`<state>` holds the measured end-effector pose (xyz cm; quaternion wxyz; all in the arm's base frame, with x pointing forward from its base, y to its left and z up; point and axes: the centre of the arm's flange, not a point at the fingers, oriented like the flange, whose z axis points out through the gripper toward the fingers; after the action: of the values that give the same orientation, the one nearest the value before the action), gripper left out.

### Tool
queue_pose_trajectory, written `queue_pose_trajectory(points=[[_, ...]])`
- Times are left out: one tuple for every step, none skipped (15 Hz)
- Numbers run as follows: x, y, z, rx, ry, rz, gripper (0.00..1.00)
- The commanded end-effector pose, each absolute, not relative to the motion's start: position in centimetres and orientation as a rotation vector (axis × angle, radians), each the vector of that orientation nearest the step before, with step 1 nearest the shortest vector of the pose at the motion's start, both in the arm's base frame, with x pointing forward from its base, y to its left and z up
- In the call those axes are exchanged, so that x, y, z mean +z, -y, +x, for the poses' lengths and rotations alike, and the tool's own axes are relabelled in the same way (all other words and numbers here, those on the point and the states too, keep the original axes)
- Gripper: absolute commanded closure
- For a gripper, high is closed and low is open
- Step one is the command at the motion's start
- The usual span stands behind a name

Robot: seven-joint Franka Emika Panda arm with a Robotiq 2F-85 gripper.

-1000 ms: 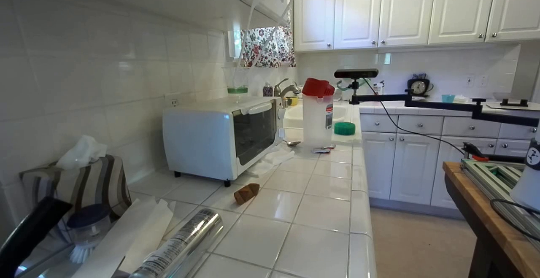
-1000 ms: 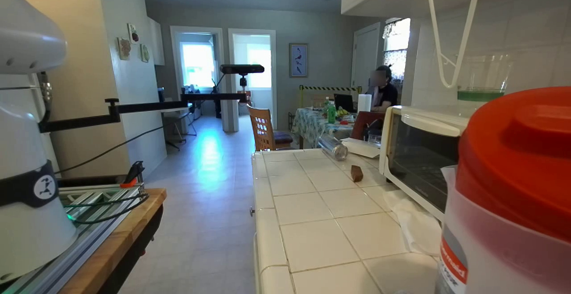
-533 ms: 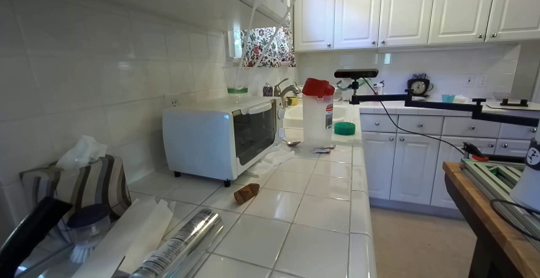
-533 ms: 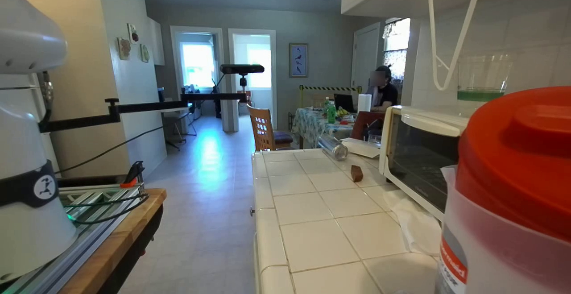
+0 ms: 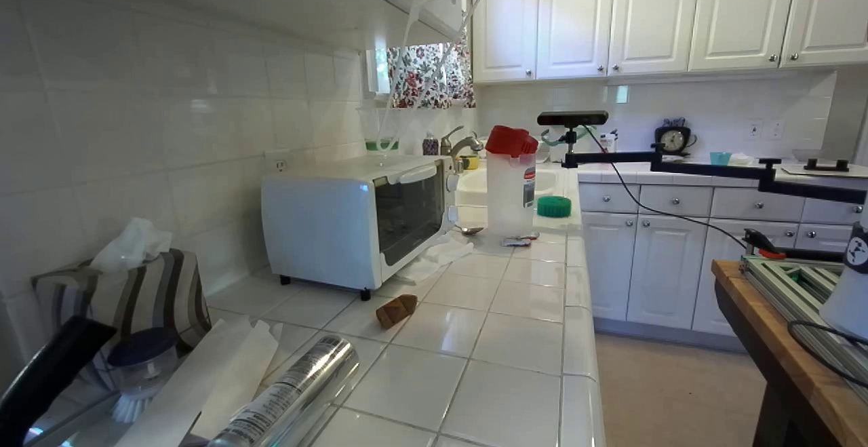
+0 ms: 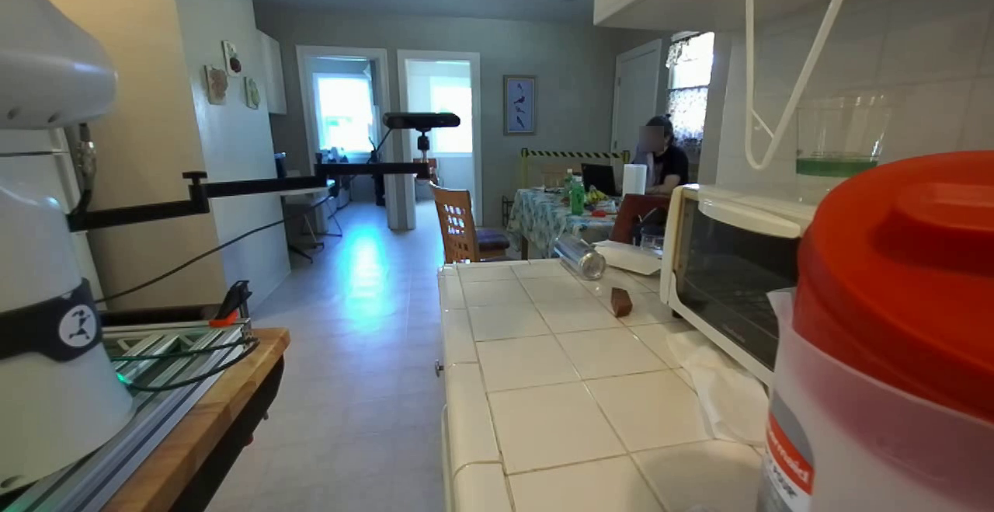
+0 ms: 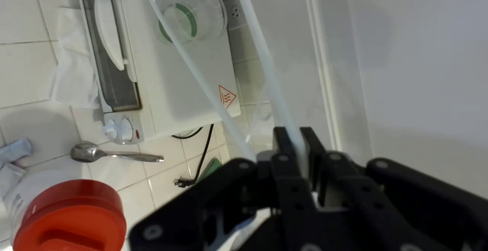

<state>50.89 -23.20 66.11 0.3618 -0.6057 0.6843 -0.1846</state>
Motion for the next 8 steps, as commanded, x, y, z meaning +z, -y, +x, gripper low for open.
queue_pose_trajectory(points=[[66.6, 24.1, 51.9, -0.453, -1.798, -1.532, 0.97], [66.6, 24.2, 52.1, -0.450, -1.803, -1.531, 0.97], [66.4, 24.3, 52.2, -0.447, -1.806, -1.532, 0.97], [66.1, 24.3, 52.4, -0.442, -1.810, -1.535, 0.97], [65.9, 24.4, 52.6, -0.433, -1.815, -1.535, 0.97], [65.7, 24.4, 52.8, -0.426, -1.819, -1.540, 0.97], [65.4, 24.4, 52.9, -0.418, -1.822, -1.544, 0.97], [65.2, 24.4, 53.1, -0.412, -1.824, -1.548, 0.97]])
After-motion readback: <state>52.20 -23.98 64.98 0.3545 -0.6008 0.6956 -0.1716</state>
